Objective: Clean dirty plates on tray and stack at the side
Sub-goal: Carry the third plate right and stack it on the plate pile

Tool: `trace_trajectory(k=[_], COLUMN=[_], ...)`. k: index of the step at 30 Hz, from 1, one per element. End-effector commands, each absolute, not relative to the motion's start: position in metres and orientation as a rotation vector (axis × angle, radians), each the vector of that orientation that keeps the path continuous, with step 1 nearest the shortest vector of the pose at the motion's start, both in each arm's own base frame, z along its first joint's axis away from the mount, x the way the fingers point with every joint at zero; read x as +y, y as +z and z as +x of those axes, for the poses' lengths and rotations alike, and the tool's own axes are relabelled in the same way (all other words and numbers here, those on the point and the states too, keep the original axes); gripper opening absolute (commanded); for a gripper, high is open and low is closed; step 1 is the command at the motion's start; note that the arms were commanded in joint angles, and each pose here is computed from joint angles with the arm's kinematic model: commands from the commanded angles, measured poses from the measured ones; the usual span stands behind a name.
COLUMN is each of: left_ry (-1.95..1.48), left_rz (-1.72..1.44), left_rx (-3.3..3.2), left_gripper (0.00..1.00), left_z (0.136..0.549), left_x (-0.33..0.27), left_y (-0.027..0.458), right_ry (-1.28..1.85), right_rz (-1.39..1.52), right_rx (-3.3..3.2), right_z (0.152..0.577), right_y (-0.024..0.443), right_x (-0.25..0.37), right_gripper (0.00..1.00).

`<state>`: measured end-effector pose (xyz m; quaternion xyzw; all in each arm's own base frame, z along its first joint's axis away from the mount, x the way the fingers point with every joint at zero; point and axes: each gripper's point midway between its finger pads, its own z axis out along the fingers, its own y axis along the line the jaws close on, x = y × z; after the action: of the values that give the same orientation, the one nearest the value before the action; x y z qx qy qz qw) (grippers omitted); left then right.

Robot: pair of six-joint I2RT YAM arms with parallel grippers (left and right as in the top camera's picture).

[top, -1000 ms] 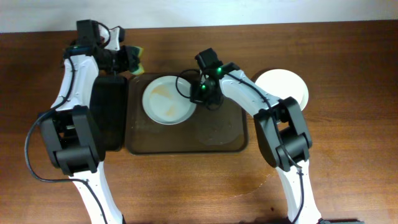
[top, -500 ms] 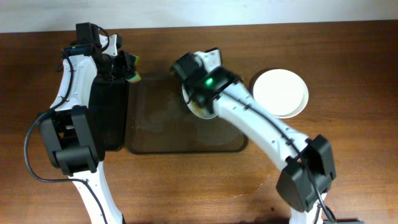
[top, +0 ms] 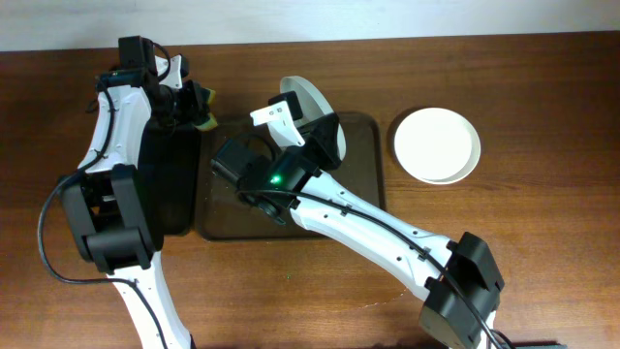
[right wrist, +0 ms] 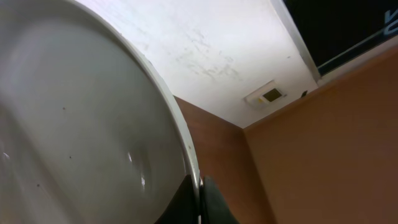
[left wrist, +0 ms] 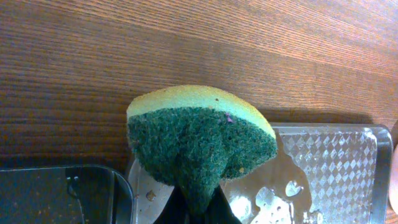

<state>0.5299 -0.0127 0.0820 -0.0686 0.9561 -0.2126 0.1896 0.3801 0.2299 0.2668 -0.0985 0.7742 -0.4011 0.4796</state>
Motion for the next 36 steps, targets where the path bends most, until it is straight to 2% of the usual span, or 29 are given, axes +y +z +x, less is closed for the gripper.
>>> trace_trajectory(k=[1,5,8,10,15,18,23,25,32,33,34,36], left_ry=[-0.569,-0.547,-0.5,-0.5,-0.33,-0.03,0.117,0.192,0.257,0.295,0.357,0.439], left_rz=[-0.191,-0.197,-0.208,-0.208,-0.264,-0.333,-0.355,-0.361,-0.363,-0.362,-0.363,-0.362], left_rx=[2.677,2.683,2.692,2.692,2.772,2.89,2.988,3.016,3.071,3.07,3.065,3.064], left_gripper=[0.01,0.01,0.01,0.01,0.01,0.01,0.01,0.01,0.01,0.01,0.01,0.01], left_z=[0.533,0.532,0.532,0.532,0.518,0.49,0.464,0.455,0.44,0.439,0.438,0.434], left_x=[-0.01,-0.008,-0.002,-0.002,0.018,0.052,0.066,0.073,0.078,0.082,0.089,0.097], left_y=[0.089,0.087,0.085,0.085,0.073,0.061,0.057,0.057,0.057,0.058,0.059,0.062], right_ry=[-0.854,-0.458,-0.084,0.072,0.007,-0.025,-0.03,-0.029,0.098,0.159,0.187,0.215], right_rz=[-0.176,-0.07,0.058,0.244,0.662,0.832,0.89,0.915,0.927,0.911,0.894,0.888], right_rx=[2.013,2.452,2.666,2.725,2.772,2.771,2.756,2.761,2.849,2.867,2.879,2.896], right_z=[0.387,0.415,0.441,0.454,0.447,0.434,0.424,0.416,0.399,0.398,0.397,0.394], right_y=[0.253,0.189,0.165,0.16,0.137,0.104,0.048,0.031,0.023,0.023,0.023,0.023], right_x=[0.222,0.194,0.157,0.108,-0.025,-0.075,-0.087,-0.085,-0.065,-0.057,-0.054,-0.05], right_gripper=[0.04,0.04,0.04,0.04,0.04,0.04,0.04,0.08,0.09,0.34,0.66,0.79])
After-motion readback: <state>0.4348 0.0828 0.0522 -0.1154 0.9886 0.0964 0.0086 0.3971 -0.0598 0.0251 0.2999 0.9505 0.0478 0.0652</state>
